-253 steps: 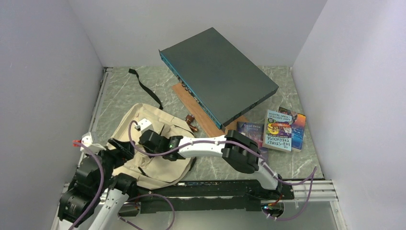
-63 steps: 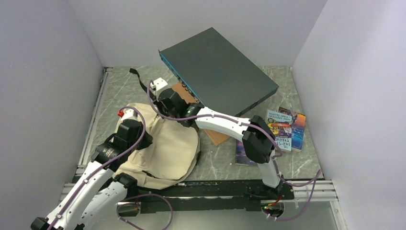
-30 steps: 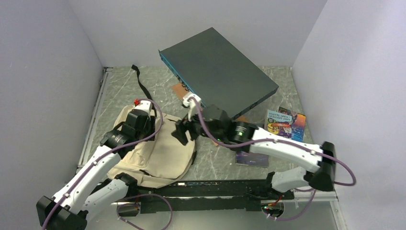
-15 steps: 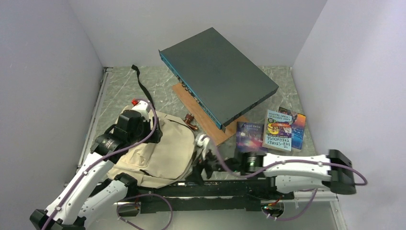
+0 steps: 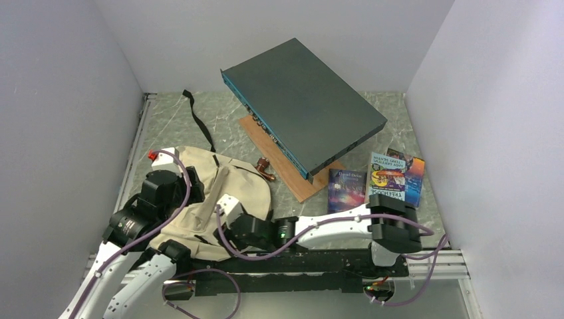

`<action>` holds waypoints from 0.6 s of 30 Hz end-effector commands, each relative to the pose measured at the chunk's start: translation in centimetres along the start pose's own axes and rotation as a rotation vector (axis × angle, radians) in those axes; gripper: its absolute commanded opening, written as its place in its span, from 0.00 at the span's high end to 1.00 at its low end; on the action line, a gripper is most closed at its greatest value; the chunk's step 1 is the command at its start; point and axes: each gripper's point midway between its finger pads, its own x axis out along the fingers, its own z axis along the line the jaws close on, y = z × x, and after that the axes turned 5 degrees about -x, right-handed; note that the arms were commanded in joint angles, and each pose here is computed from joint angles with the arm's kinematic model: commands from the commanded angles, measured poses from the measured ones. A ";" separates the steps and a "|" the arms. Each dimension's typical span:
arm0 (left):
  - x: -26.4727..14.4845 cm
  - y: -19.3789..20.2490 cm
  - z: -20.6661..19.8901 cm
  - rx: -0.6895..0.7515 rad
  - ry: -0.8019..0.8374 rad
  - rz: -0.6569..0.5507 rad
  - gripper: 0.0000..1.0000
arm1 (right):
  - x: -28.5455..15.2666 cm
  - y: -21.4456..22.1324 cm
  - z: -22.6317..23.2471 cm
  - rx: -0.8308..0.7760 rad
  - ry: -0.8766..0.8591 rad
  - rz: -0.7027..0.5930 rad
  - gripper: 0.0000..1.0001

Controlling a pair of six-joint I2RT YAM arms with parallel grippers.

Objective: Pack the student bag
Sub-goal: Unzip the student bag at the center of the board.

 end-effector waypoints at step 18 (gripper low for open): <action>-0.5 -0.6 2.5 -0.108 -0.069 -0.150 0.01 | 6.5 -2.6 4.9 -0.127 -0.018 -0.060 0.55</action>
